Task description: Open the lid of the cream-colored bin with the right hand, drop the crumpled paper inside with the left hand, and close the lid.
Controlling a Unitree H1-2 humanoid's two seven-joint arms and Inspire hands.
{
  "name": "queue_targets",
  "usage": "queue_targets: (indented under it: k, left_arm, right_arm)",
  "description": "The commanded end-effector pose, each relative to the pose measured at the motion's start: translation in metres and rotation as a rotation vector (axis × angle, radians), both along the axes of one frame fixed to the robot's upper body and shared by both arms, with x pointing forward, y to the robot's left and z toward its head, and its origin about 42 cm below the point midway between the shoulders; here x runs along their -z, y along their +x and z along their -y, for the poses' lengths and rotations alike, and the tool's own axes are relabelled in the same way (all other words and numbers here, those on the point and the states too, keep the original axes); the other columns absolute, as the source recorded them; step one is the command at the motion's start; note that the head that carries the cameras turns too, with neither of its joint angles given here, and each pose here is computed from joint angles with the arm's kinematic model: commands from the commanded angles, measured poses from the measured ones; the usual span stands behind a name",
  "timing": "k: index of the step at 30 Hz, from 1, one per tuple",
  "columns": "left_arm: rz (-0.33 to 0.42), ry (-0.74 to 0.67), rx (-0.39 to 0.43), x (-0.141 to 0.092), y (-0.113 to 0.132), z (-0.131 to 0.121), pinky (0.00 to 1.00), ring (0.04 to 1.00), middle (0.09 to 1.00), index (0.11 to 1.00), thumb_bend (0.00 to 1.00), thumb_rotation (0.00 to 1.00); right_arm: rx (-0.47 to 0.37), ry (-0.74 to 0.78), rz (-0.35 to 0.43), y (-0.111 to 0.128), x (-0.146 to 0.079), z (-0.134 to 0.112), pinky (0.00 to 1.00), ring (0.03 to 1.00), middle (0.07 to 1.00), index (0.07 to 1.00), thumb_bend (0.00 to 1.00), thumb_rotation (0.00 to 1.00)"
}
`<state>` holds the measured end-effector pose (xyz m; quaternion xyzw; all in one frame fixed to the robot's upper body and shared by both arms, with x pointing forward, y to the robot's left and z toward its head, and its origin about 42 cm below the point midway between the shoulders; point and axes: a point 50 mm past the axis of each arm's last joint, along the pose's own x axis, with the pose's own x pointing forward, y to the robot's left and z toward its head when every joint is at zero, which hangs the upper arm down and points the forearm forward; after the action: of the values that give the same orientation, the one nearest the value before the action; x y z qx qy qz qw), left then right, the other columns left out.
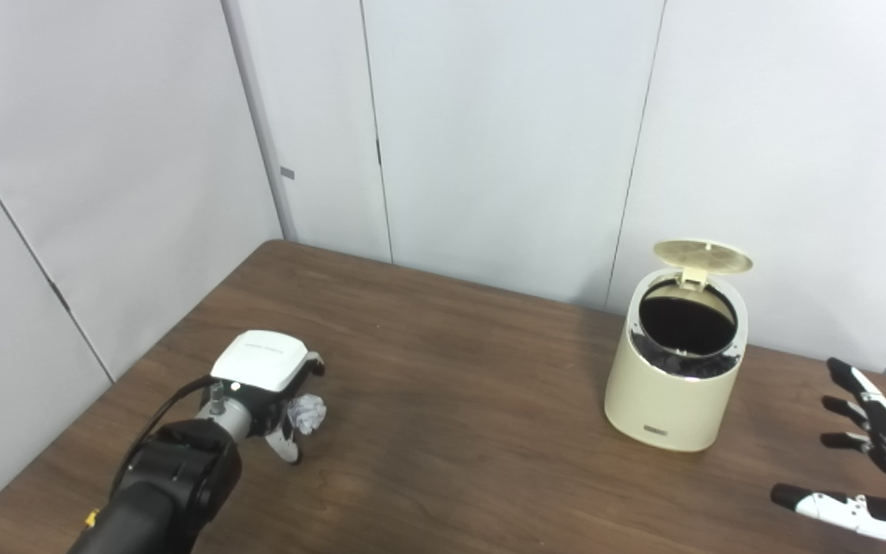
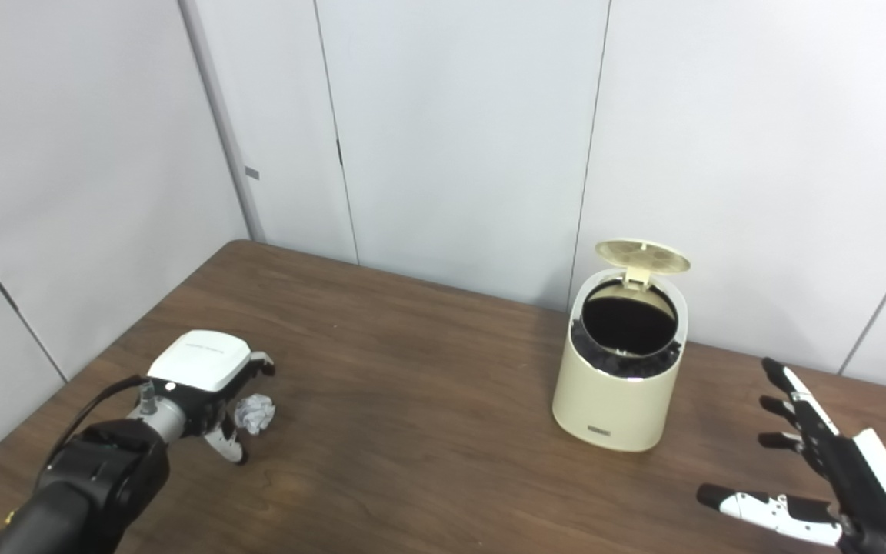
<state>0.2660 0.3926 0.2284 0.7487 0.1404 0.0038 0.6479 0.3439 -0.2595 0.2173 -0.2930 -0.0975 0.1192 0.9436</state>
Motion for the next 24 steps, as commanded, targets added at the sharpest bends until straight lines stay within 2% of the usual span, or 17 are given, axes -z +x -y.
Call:
queue_targets:
  k: [1, 14, 19, 24]
  left_arm:
    - [0.065, 0.035, 0.000, -0.012, 0.004, -0.006, 0.53, 0.672, 0.741, 0.782, 0.86, 0.07]
    - [0.048, -0.046, 0.000, 0.004, 0.006, -0.011, 0.53, 0.638, 0.703, 0.717, 0.81, 0.07]
    - [0.029, -0.089, 0.035, 0.013, 0.007, -0.010, 0.53, 0.623, 0.672, 0.702, 0.81, 0.07]
    - [0.004, -0.148, 0.048, 0.021, 0.008, -0.007, 0.56, 0.643, 0.672, 0.675, 0.79, 0.01]
  right_arm:
    - [-0.019, 0.001, 0.087, 0.005, -0.025, -0.001, 0.74, 0.900, 0.967, 0.947, 0.79, 0.30]
    - [-0.015, -0.004, 0.090, 0.003, -0.026, -0.002, 0.75, 0.899, 0.966, 0.944, 0.79, 0.31]
    - [-0.018, -0.001, 0.094, 0.002, -0.026, -0.001, 0.74, 0.894, 0.965, 0.945, 0.78, 0.32]
    - [-0.011, -0.005, 0.091, 0.001, -0.027, 0.000, 0.74, 0.891, 0.967, 0.946, 0.78, 0.33]
